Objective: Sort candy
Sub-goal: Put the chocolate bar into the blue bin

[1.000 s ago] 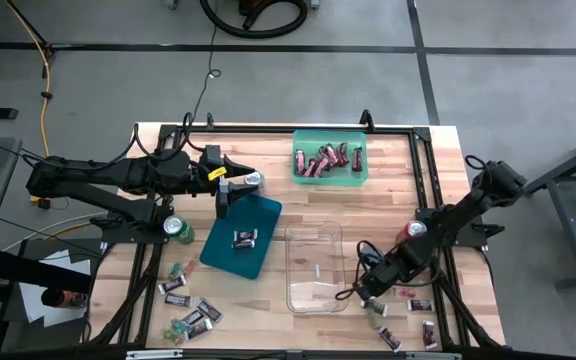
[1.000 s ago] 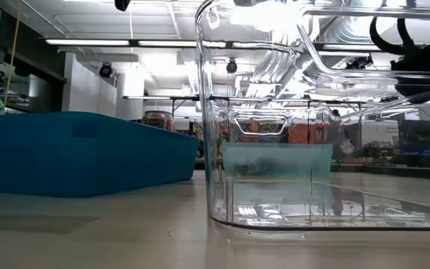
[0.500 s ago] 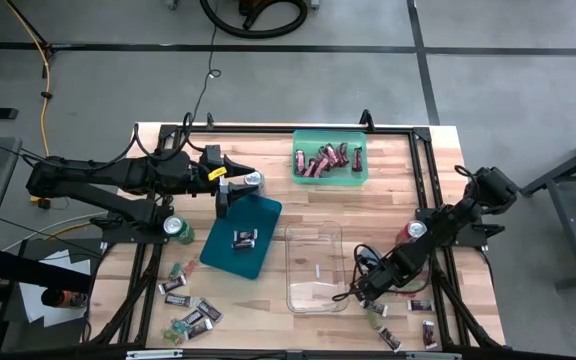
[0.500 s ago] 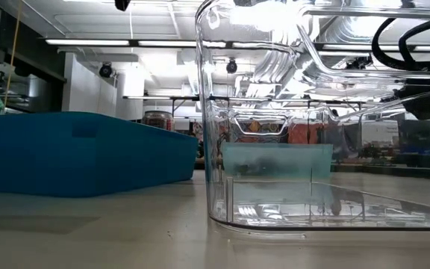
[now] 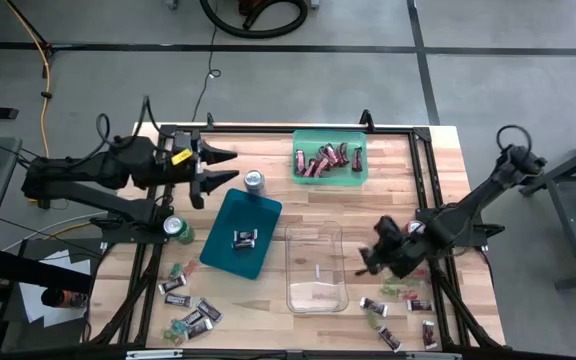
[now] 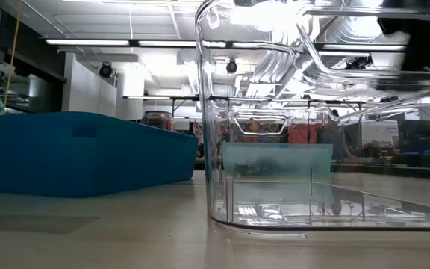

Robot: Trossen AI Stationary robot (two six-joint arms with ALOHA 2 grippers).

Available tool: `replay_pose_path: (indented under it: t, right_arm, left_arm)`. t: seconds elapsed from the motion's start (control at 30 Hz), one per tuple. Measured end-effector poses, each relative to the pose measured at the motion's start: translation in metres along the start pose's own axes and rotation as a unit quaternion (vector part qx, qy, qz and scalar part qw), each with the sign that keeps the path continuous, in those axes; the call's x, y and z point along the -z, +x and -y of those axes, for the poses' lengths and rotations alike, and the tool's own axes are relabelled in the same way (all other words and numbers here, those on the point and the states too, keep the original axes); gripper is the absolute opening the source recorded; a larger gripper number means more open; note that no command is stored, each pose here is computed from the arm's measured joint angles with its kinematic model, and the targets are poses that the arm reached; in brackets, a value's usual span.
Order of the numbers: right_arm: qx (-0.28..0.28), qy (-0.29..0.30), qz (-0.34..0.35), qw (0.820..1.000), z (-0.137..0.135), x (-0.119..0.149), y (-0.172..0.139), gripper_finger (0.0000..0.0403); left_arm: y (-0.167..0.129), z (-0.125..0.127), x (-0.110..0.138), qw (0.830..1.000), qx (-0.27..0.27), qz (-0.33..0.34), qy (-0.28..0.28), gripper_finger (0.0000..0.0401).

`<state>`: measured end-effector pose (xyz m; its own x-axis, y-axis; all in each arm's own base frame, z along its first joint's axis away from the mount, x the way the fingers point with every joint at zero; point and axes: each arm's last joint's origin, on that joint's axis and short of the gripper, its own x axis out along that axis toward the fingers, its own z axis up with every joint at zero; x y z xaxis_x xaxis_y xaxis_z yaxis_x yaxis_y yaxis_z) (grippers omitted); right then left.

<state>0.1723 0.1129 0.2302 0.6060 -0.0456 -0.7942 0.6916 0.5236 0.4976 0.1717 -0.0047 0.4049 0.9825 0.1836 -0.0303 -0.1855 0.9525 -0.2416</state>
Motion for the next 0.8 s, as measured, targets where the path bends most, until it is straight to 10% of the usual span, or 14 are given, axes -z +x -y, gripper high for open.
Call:
replay_pose_path:
  t: [0.23,0.57,0.8]
  right_arm:
    - [-0.128,-0.106,0.155,0.974,-0.030,-0.047,-0.003,0.0001]
    - [-0.247,-0.254,0.343,0.870,-0.068,-0.115,0.026,0.0000]
    - [-0.271,-0.259,0.339,0.863,-0.068,-0.125,0.043,0.0000]
  left_arm:
    - [-0.002,0.000,-0.001,1.000,0.001,0.004,-0.013,0.0227]
    - [-0.002,0.000,-0.001,1.000,0.001,0.004,-0.014,0.0227]
    - [-0.002,0.000,-0.001,1.000,0.001,0.004,-0.014,0.0227]
